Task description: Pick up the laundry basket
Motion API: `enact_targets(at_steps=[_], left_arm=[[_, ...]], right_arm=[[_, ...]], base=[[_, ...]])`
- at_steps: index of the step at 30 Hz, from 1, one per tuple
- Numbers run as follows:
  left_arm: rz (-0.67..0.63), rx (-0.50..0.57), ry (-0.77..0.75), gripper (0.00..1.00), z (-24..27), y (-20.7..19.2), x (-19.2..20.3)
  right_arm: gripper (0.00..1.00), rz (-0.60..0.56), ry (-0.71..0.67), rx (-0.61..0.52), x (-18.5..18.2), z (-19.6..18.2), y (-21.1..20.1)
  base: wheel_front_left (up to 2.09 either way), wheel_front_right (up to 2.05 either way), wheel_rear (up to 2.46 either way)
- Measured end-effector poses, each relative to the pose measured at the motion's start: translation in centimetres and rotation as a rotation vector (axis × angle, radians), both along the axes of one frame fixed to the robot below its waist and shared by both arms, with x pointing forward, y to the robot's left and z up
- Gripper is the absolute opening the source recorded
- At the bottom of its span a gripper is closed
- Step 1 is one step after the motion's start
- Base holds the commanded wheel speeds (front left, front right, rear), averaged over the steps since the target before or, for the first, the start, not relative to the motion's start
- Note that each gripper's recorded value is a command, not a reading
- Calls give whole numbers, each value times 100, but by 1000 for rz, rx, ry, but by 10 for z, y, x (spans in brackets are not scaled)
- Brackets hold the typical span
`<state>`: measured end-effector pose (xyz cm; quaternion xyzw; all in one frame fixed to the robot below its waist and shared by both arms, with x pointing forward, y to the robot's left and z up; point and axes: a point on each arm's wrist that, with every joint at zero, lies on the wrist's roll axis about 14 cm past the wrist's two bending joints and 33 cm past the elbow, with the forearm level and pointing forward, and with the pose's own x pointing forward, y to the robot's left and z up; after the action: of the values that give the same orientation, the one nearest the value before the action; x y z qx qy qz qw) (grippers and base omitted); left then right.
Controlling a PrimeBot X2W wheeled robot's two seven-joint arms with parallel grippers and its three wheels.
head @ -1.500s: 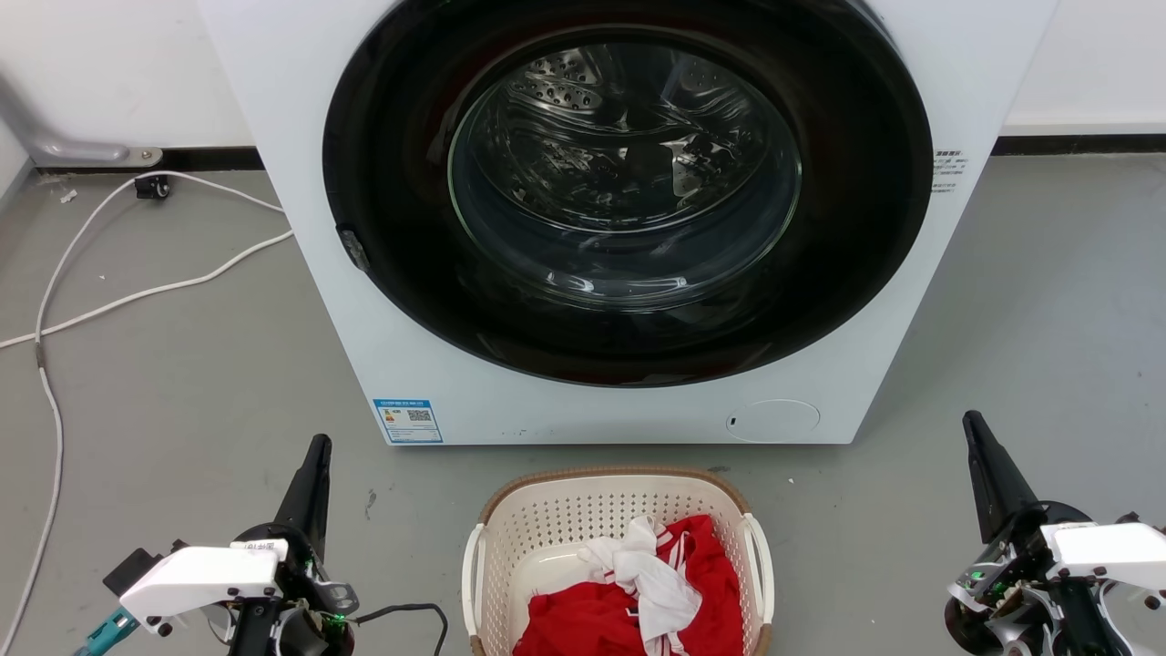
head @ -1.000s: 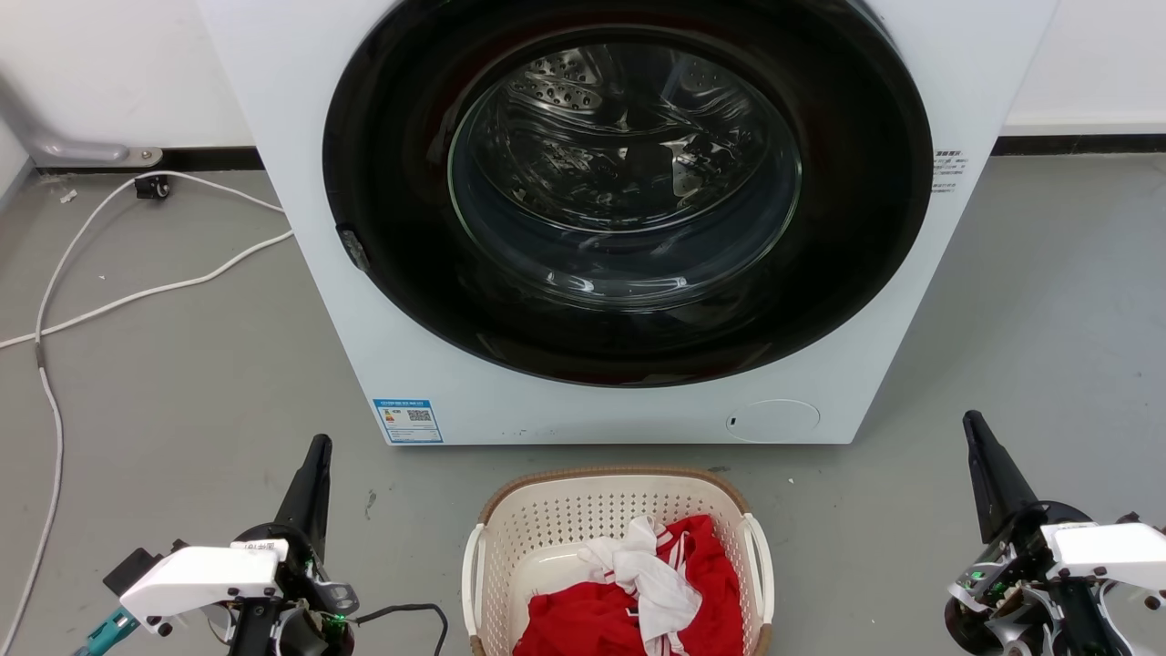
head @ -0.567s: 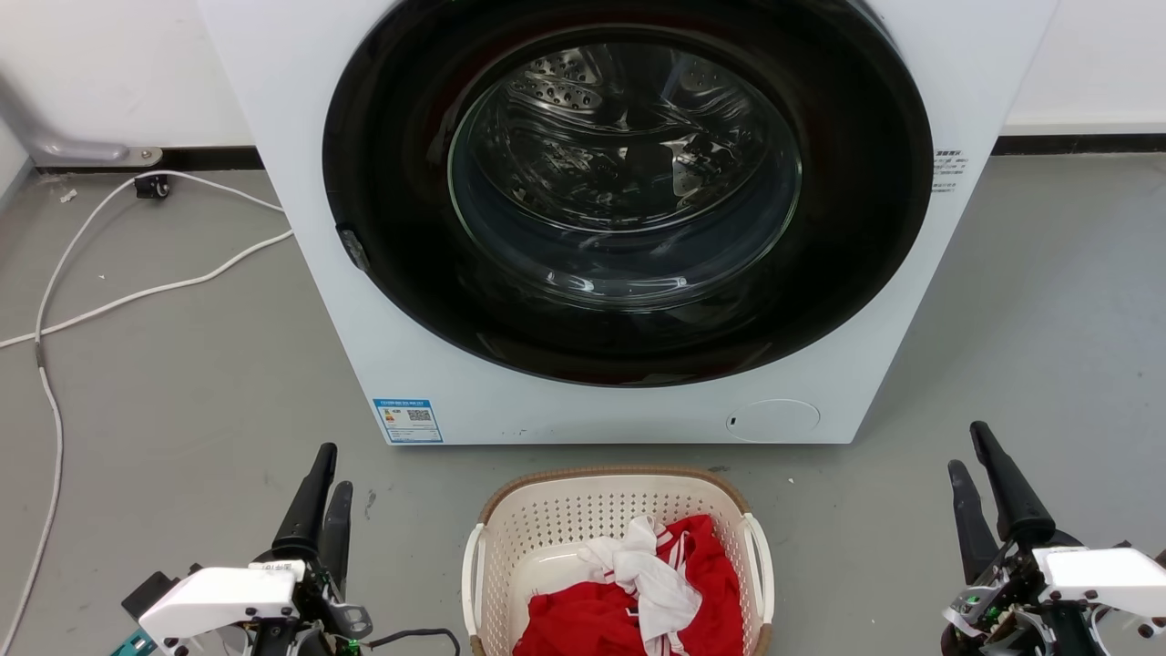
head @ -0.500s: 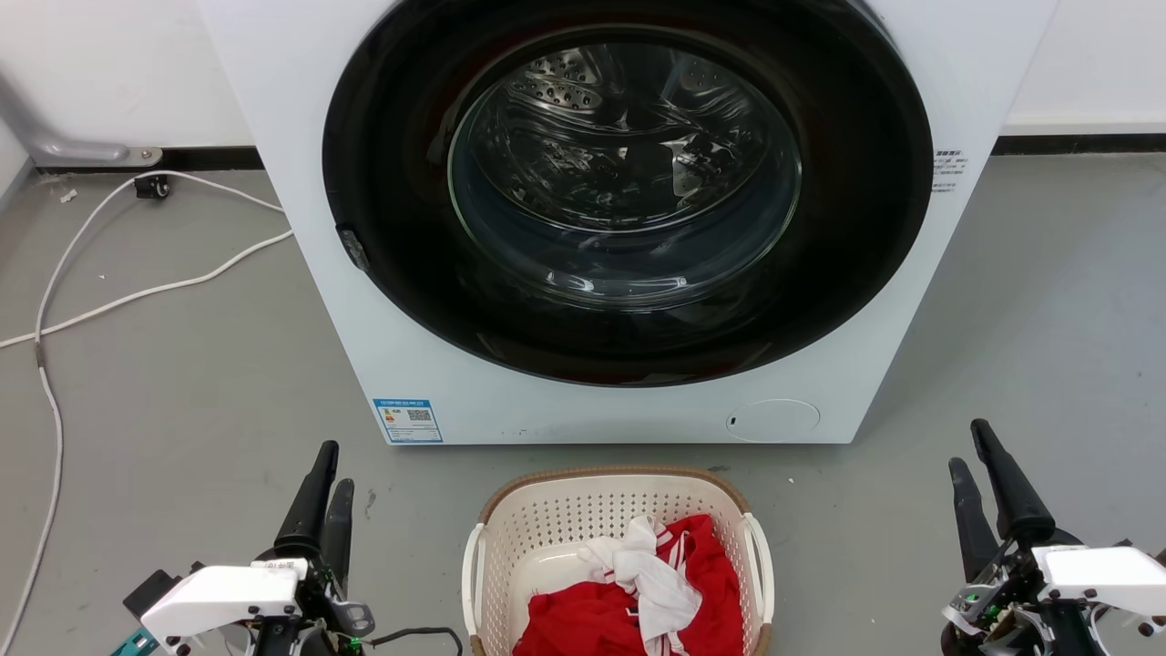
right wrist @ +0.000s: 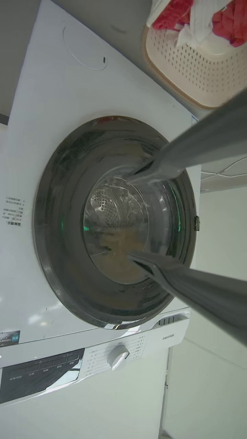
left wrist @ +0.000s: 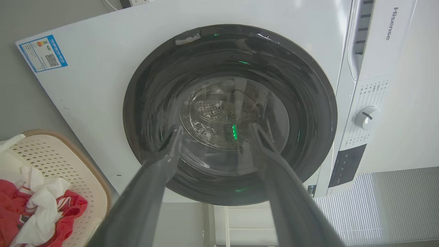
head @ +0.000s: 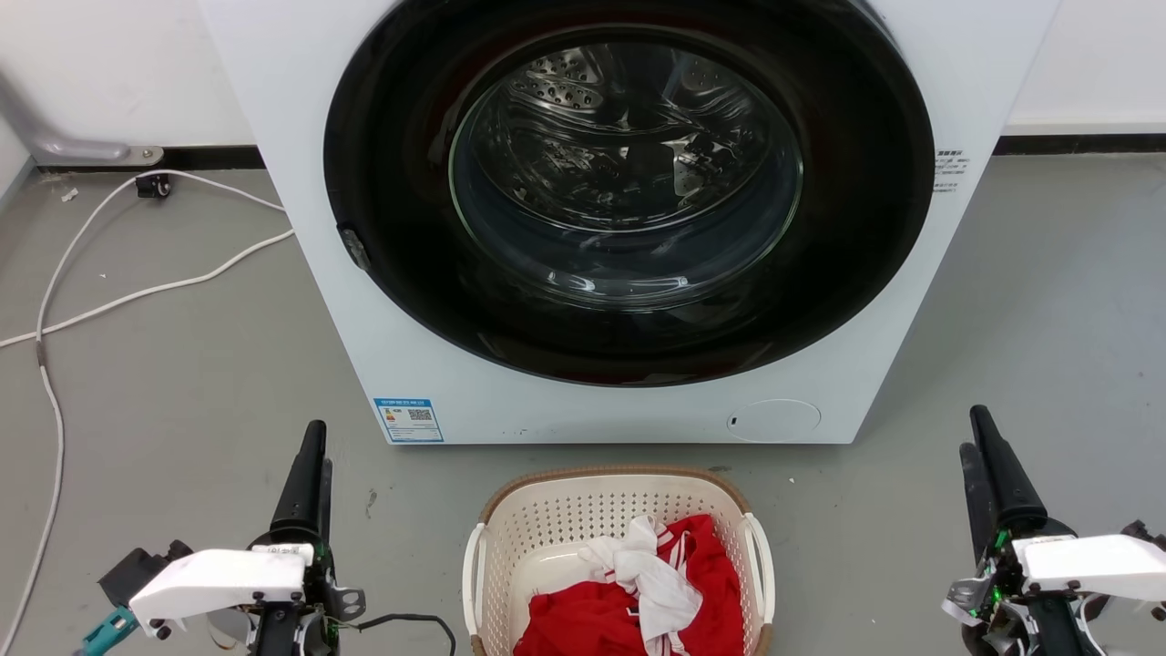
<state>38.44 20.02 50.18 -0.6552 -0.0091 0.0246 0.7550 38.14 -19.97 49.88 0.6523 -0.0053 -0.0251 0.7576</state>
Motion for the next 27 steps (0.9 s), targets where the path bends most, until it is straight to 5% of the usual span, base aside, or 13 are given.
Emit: enact_targets(at_steps=[27], left_arm=[[-40, 580, -41, 100, 21, -24, 6]], right_arm=[[100, 25, -41, -618, 0, 15, 10]], base=[[0, 0, 0]])
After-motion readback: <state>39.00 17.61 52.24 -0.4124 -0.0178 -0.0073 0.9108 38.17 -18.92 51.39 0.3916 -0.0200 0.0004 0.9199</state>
